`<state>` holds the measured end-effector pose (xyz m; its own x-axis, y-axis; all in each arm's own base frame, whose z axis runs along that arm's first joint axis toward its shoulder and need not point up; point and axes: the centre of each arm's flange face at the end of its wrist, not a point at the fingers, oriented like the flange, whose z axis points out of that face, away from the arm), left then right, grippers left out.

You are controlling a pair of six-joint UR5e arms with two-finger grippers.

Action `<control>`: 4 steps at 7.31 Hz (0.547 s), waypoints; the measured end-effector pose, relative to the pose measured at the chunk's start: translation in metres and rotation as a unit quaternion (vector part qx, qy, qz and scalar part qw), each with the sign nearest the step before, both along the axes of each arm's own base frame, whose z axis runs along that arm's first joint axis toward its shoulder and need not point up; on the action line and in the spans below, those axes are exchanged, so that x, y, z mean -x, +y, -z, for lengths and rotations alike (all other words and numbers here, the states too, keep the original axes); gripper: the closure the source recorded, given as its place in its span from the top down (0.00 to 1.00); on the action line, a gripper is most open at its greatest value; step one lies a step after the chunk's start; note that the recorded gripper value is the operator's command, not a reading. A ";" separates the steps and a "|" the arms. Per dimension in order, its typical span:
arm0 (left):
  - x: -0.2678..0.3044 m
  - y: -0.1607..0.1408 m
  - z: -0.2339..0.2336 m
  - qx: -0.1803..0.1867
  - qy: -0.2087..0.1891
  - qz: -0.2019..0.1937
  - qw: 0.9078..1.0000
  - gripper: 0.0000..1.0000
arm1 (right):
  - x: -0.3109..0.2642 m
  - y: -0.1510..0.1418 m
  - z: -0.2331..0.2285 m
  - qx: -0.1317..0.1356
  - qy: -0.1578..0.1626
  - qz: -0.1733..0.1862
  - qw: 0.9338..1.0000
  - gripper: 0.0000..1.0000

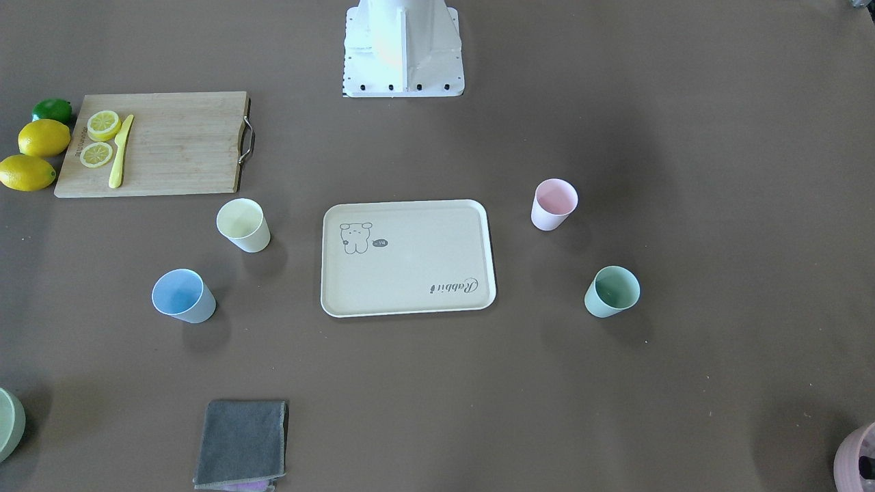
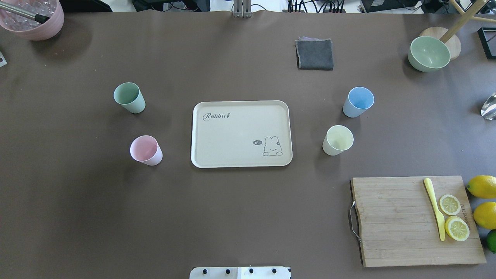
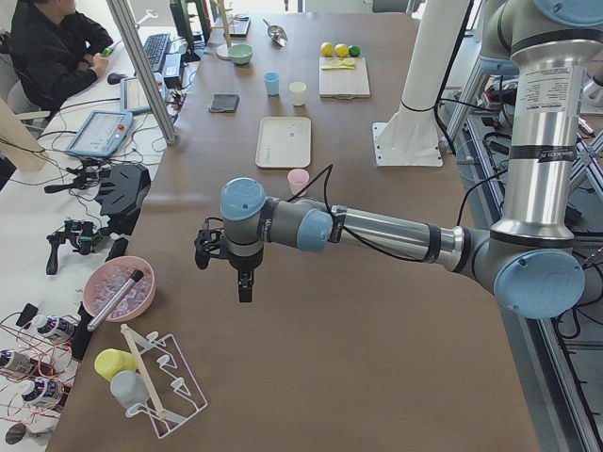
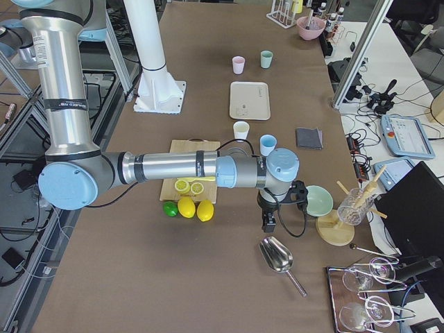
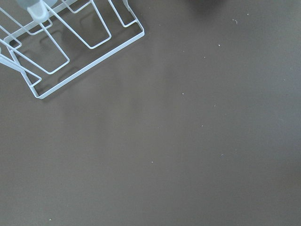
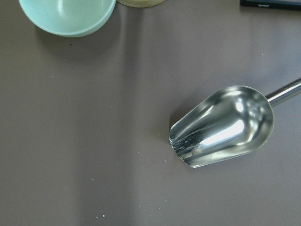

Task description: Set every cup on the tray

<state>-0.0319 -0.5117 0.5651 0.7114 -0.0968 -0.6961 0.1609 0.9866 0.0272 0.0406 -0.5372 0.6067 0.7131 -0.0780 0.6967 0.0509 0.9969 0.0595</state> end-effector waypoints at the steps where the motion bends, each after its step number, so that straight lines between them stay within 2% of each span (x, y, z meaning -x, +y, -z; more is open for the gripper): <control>1: -0.001 -0.002 0.007 -0.012 0.001 0.000 1.000 0.98 | 0.010 -0.004 0.016 -0.010 -0.003 0.003 1.000 1.00; 4: -0.011 -0.017 0.018 -0.063 0.004 -0.007 0.998 0.98 | 0.067 -0.029 0.083 -0.032 -0.014 0.012 0.999 1.00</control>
<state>-0.0212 -0.5282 0.5472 0.7060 0.0012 -0.7082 0.1480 0.9777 0.1491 -0.0267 -0.5660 0.5239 0.6901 -0.1400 0.7101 0.0726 0.9896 0.1245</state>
